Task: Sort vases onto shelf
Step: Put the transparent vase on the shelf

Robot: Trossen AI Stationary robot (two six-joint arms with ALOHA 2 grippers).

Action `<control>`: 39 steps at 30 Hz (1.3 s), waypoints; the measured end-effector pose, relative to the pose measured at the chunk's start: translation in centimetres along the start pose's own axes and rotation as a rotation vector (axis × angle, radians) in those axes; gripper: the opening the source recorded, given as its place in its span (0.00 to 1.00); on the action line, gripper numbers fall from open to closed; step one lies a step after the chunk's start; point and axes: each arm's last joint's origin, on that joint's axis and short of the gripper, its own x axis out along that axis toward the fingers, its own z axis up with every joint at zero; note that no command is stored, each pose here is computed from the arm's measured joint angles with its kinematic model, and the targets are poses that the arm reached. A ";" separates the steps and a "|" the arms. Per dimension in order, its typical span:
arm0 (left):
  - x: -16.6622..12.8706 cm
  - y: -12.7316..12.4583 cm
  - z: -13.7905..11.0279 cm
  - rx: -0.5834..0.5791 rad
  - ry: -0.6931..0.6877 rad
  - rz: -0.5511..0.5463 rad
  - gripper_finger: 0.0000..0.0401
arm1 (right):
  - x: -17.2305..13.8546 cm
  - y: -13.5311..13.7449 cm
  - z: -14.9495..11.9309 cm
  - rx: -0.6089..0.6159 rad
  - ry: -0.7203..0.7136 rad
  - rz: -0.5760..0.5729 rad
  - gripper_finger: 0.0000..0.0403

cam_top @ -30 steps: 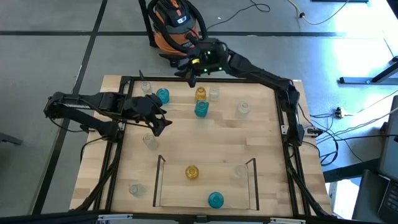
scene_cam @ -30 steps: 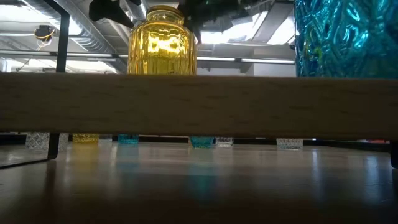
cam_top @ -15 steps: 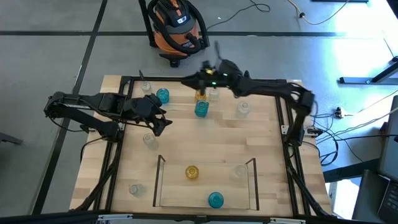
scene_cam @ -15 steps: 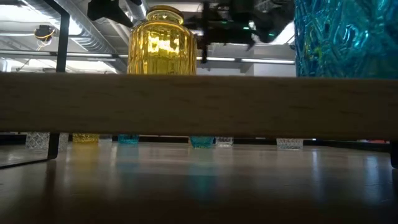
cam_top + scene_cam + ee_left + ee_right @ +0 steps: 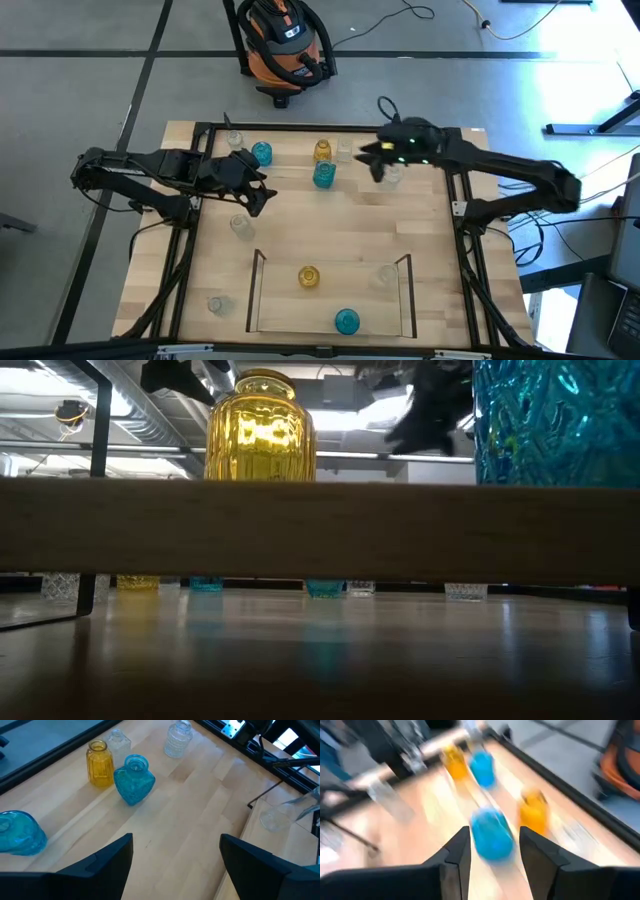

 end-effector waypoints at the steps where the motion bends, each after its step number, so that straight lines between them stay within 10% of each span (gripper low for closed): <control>1: 0.0 0.0 0.0 0.000 0.000 0.000 0.72 | -0.8 0.0 -0.4 -0.002 0.034 -0.041 0.33; 14: 0.4 -0.1 0.2 -0.003 -0.052 0.053 0.72 | -3.1 -2.8 -2.9 0.147 0.308 -0.259 0.33; 27: 2.4 -1.1 0.2 -0.031 -0.033 0.055 0.72 | 0.7 -5.1 -5.1 0.161 0.562 -0.370 0.71; 39: 5.3 -2.6 -0.1 -0.022 0.048 -0.010 0.72 | 4.1 -7.0 -6.7 0.287 0.652 -0.480 0.73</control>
